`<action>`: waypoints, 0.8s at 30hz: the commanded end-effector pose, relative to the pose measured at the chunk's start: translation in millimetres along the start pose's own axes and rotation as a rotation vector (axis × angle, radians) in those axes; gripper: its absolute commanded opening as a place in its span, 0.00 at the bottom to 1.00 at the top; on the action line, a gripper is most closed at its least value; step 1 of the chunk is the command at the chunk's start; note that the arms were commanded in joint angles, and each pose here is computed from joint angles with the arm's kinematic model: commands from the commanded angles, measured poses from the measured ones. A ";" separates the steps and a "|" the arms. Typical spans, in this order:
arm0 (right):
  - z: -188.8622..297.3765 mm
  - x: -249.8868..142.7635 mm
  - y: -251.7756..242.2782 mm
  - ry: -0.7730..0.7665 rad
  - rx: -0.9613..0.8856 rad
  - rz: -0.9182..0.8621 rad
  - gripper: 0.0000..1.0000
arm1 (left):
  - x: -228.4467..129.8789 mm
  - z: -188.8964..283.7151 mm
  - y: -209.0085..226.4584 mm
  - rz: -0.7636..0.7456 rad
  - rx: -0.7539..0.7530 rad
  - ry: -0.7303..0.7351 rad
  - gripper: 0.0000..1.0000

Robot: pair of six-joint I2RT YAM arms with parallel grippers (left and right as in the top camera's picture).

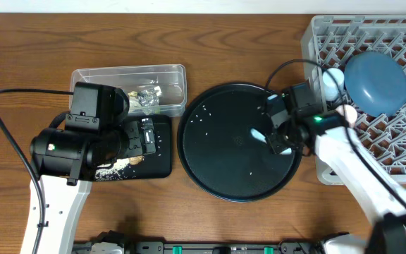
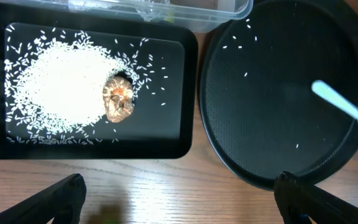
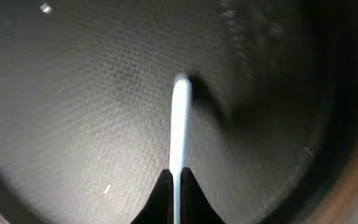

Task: Sort waste into correct bins and load items into the dishwasher rack
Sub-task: 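Lift the spoon with the right gripper and carry it right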

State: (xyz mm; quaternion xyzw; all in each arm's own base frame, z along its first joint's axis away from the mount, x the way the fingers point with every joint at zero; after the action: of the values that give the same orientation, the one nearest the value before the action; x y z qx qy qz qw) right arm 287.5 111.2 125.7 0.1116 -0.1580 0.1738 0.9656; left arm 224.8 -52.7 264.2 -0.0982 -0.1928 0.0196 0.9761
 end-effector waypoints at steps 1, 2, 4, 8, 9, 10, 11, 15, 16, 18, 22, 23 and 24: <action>32.5 3.6 -15.1 -0.066 -0.058 -0.076 0.01 | 0.8 1.2 0.9 -0.004 0.011 -0.005 0.98; 40.1 1.2 -18.6 -0.076 -0.063 -0.089 0.01 | 0.8 1.2 0.9 -0.004 0.011 -0.005 0.98; 53.1 -0.8 -22.6 -0.106 -0.065 -0.109 0.01 | 0.9 1.2 0.9 -0.004 0.011 -0.005 0.98; 64.3 -1.8 -16.3 -0.136 -0.021 -0.089 0.01 | 0.8 1.2 0.9 -0.004 0.011 -0.005 0.98; 63.8 -2.4 -10.8 -0.132 0.012 -0.079 0.01 | 0.8 1.2 0.9 -0.004 0.011 -0.005 0.98; 62.5 -4.4 -4.4 -0.119 0.045 -0.072 0.01 | 0.8 1.2 0.9 -0.004 0.011 -0.005 0.98; 60.7 -6.3 -1.9 -0.104 0.054 -0.070 0.01 | 0.8 1.2 0.9 -0.004 0.011 -0.005 0.98; 49.5 -21.3 8.5 0.004 0.072 -0.098 0.01 | 0.8 1.2 0.9 -0.004 0.011 -0.005 0.98; 45.5 -24.2 10.5 0.032 0.070 -0.136 0.06 | 0.9 1.2 0.9 -0.004 0.011 -0.005 0.98; 37.7 -28.4 14.6 0.079 0.068 -0.181 0.16 | 0.8 1.2 0.9 -0.004 0.011 -0.005 0.98; 18.7 -31.9 25.1 0.149 0.066 -0.157 0.31 | 0.8 1.2 0.9 -0.004 0.011 -0.005 0.98; 13.3 -32.9 23.4 0.165 0.034 -0.160 0.32 | 0.8 1.2 0.9 -0.004 0.011 -0.005 0.98; 8.2 -34.3 21.0 0.181 -0.002 -0.160 0.32 | 0.8 1.2 0.9 -0.004 0.011 -0.005 0.98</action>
State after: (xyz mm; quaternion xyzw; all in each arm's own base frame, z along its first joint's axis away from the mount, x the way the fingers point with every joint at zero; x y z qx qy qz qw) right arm 244.1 115.1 132.5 0.1345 -0.0701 0.1198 0.9811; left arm 225.0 -52.7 264.3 -0.0981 -0.1932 0.0196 0.9760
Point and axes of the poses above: each gripper's point midway between its finger pads, its own z axis back along the fingers, its own y axis along the line the jaws close on, x = y × z, the point moved 4 cm from there along z, back along the fingers, and after that the axes turned 6 degrees about -z, right-handed, at the moved point
